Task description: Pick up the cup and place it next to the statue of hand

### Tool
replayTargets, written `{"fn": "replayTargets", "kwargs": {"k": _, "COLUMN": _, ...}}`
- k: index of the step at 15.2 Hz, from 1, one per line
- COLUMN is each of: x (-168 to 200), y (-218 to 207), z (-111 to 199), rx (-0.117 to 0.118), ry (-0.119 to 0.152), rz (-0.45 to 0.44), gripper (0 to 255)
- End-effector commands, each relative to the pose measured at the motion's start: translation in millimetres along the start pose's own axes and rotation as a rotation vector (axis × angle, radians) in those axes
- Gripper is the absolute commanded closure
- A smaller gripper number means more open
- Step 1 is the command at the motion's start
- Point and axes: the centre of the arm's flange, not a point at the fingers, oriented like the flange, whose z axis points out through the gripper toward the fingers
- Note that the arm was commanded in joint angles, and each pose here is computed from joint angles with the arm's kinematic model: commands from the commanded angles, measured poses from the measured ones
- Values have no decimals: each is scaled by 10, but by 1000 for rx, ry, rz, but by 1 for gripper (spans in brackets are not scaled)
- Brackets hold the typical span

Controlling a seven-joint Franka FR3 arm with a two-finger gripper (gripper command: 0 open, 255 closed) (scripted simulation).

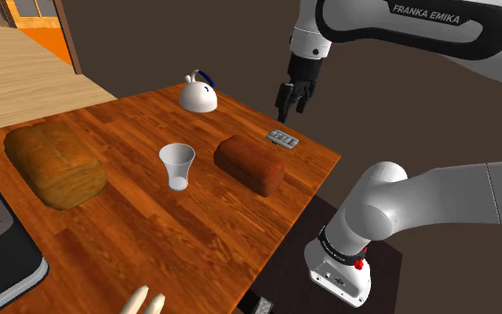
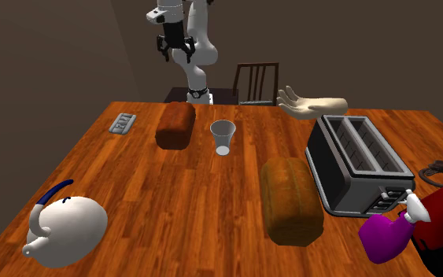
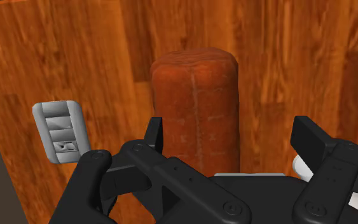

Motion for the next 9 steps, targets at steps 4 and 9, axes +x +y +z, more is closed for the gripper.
{"fn": "replayTargets", "kwargs": {"k": 4, "x": 248, "y": -151, "z": 219, "rx": 37, "ry": 5, "rz": 16, "gripper": 0}}
{"fn": "replayTargets", "kwargs": {"k": 9, "x": 670, "y": -412, "z": 567, "rx": 100, "ry": 13, "rz": 43, "gripper": 0}}
